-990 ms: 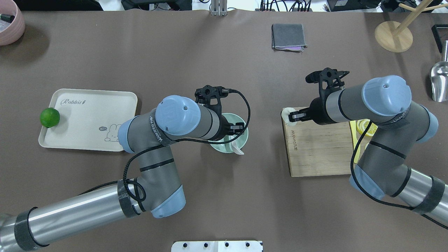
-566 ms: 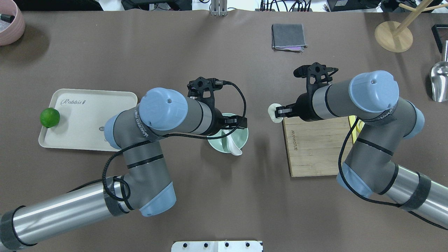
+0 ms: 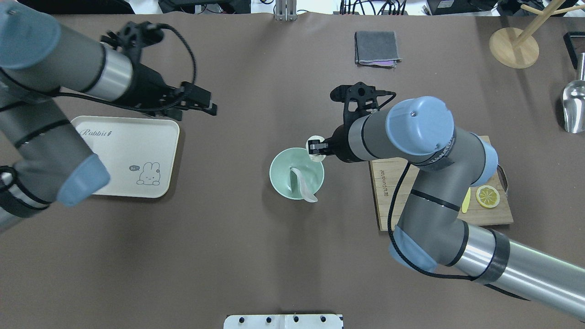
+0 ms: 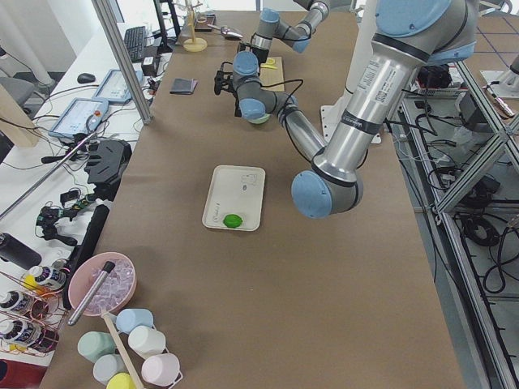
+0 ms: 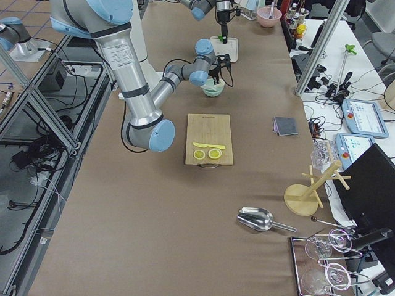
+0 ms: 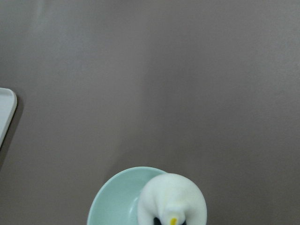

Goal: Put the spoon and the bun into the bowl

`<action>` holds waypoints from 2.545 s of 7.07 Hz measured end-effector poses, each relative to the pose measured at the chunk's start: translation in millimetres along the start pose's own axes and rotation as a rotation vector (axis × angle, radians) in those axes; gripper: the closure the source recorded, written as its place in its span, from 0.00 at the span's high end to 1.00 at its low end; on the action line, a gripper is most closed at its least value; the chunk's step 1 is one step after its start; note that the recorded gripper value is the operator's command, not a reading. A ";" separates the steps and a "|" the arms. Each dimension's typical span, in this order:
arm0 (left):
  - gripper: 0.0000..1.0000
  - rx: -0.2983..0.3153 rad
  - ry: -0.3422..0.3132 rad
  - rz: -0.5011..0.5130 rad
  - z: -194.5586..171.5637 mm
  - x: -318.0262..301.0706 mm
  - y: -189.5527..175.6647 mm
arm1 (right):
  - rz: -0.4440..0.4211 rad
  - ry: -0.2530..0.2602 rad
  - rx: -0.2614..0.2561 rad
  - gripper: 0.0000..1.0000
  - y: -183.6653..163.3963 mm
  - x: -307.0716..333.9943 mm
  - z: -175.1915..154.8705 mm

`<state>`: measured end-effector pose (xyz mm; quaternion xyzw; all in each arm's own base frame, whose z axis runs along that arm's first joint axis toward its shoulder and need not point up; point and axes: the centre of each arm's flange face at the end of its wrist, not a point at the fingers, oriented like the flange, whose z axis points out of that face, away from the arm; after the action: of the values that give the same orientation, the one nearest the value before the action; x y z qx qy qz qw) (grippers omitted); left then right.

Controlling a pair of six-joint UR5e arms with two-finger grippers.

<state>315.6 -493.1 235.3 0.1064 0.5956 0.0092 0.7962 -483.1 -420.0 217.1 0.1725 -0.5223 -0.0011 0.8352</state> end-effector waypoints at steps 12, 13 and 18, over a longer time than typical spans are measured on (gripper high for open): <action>0.98 -0.024 -0.295 0.113 -155.4 -357.2 37.2 | -0.156 0.245 -0.248 1.00 -55.2 400.8 -216.3; 0.98 -0.026 -0.298 0.135 -182.4 -402.1 43.8 | -0.174 0.232 -0.252 1.00 -53.4 462.2 -245.2; 0.98 -0.118 -0.344 -0.021 -212.5 -493.3 84.0 | -0.181 0.266 -0.230 1.00 -37.6 568.6 -312.9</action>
<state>-20.3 -447.1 660.3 0.0534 0.4501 0.0174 0.8912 55.1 -469.2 578.4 0.1211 -0.3861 -0.1131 0.9074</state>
